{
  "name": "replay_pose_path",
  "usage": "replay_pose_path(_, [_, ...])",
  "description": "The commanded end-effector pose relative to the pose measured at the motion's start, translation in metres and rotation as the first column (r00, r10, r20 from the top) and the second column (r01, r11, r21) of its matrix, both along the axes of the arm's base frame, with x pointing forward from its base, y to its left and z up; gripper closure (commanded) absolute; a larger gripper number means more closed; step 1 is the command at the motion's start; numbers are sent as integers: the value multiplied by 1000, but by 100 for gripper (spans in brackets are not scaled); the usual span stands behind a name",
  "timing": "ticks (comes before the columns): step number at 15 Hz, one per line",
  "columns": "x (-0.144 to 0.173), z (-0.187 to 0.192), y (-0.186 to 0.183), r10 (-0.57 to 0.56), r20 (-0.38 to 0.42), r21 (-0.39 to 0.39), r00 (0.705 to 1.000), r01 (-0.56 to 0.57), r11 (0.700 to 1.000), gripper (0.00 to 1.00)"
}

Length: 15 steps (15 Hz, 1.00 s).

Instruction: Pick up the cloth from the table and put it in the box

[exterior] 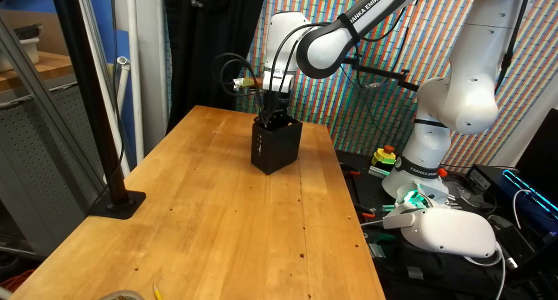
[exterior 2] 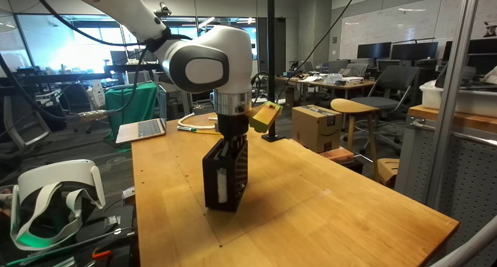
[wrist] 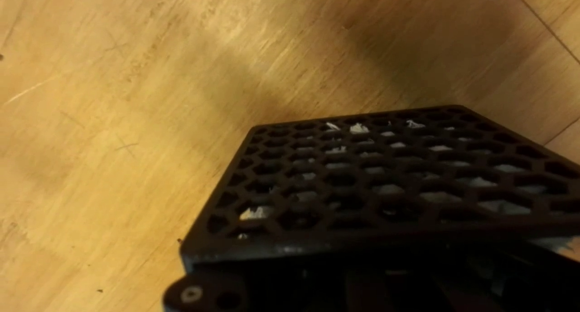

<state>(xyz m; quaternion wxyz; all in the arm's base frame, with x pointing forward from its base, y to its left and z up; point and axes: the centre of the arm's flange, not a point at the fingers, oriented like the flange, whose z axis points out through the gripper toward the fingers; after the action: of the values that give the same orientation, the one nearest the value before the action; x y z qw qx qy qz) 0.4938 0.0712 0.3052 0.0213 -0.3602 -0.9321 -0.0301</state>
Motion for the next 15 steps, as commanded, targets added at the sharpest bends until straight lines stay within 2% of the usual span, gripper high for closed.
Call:
replay_pose_path(1, [2, -21, -5, -2, 24, -26, 1000, 2, 1000, 95])
replay_pose_path(4, [-8, -5, -3, -14, 84, -40, 996, 17, 999, 95])
replay_pose_path(9, [-28, 32, 7, -20, 232, -133, 973, 52, 990, 95])
replay_pose_path(12, [-42, 65, 15, -53, 317, -158, 947, 108, 982, 95])
replay_pose_path(15, [-53, 104, 20, -126, 418, -129, 900, 196, 972, 95])
